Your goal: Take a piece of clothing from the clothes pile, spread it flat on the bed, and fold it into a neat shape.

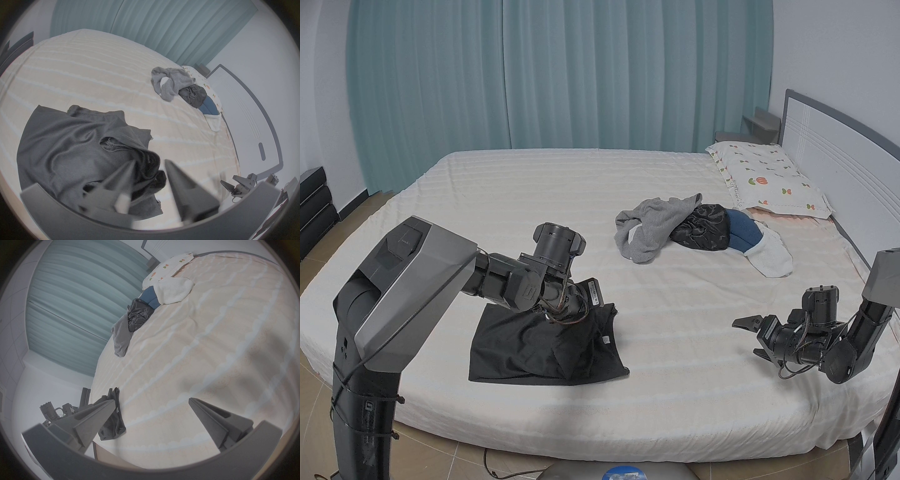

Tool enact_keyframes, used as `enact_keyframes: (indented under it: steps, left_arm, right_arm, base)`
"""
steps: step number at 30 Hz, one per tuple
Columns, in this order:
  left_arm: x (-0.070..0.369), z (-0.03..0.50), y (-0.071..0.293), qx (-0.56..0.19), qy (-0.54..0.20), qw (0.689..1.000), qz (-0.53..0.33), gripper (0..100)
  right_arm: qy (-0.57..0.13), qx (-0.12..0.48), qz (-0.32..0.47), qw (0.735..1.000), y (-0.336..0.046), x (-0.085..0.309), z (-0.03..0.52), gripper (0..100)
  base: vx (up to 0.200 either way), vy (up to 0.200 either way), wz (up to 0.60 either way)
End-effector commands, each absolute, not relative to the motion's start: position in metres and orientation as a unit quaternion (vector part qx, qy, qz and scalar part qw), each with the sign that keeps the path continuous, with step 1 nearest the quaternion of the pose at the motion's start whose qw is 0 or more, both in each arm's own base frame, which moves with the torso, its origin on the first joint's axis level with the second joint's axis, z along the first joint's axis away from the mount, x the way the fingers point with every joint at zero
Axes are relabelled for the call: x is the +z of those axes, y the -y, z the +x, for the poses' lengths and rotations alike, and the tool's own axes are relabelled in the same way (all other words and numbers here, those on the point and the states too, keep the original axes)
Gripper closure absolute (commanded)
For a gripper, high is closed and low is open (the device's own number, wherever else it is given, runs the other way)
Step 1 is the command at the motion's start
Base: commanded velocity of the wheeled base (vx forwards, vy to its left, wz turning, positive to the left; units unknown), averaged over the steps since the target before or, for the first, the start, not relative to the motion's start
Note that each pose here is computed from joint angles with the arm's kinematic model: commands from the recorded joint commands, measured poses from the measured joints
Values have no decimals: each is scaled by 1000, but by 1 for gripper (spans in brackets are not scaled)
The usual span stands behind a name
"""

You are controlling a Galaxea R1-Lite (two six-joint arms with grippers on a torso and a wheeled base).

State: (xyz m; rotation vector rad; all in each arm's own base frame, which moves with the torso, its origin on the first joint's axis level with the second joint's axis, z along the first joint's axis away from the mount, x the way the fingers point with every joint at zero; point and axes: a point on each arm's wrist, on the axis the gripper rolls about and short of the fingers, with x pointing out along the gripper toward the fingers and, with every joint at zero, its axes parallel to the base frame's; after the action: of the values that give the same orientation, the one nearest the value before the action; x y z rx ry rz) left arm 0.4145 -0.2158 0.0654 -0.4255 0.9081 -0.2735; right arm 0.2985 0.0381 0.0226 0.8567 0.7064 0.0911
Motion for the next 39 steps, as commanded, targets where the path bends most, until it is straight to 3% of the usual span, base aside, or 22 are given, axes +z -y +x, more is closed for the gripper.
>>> enact_keyframes:
  steps: [1, 10, 15, 23, 29, 30, 32, 33, 39]
  left_arm:
    - [64, 413, 218, -131, -438, 866, -203, 0]
    - [87, 402, 216, -118, -432, 858, -251, 0]
    - [89, 388, 179, -84, -448, 850, -265, 0]
    - [91, 378, 139, -51, -419, 830, -364, 0]
    - [77, 373, 98, -11, -440, 795, -417, 0]
    - [72, 369, 84, -16, -456, 773, -441, 0]
    - [72, 369, 83, -16, -456, 771, -444, 0]
    - [69, 374, 65, -26, -449, 747, -490, 0]
    - [63, 377, 26, -8, -425, 741, -520, 0]
  right_arm:
    - [-339, 43, 406, 848, -39, 20, 299, 0]
    - [-339, 43, 406, 848, -39, 20, 298, 0]
    - [-341, 43, 405, 847, -39, 20, 298, 0]
    - [-343, 42, 405, 846, -39, 19, 298, 0]
    - [-347, 37, 402, 847, -39, 14, 299, 0]
    - [-348, 37, 402, 846, -39, 13, 300, 0]
    - [-348, 37, 402, 846, -39, 13, 300, 0]
    - [-348, 36, 402, 846, -40, 12, 301, 0]
    - [-339, 46, 397, 852, -45, 20, 301, 0]
  base:
    - [0, 0, 0]
    - [0, 0, 0]
    - [0, 0, 0]
    - [0, 0, 0]
    - [0, 167, 0]
    - [0, 200, 0]
    - [0, 200, 0]
    - [0, 200, 0]
    - [0, 200, 0]
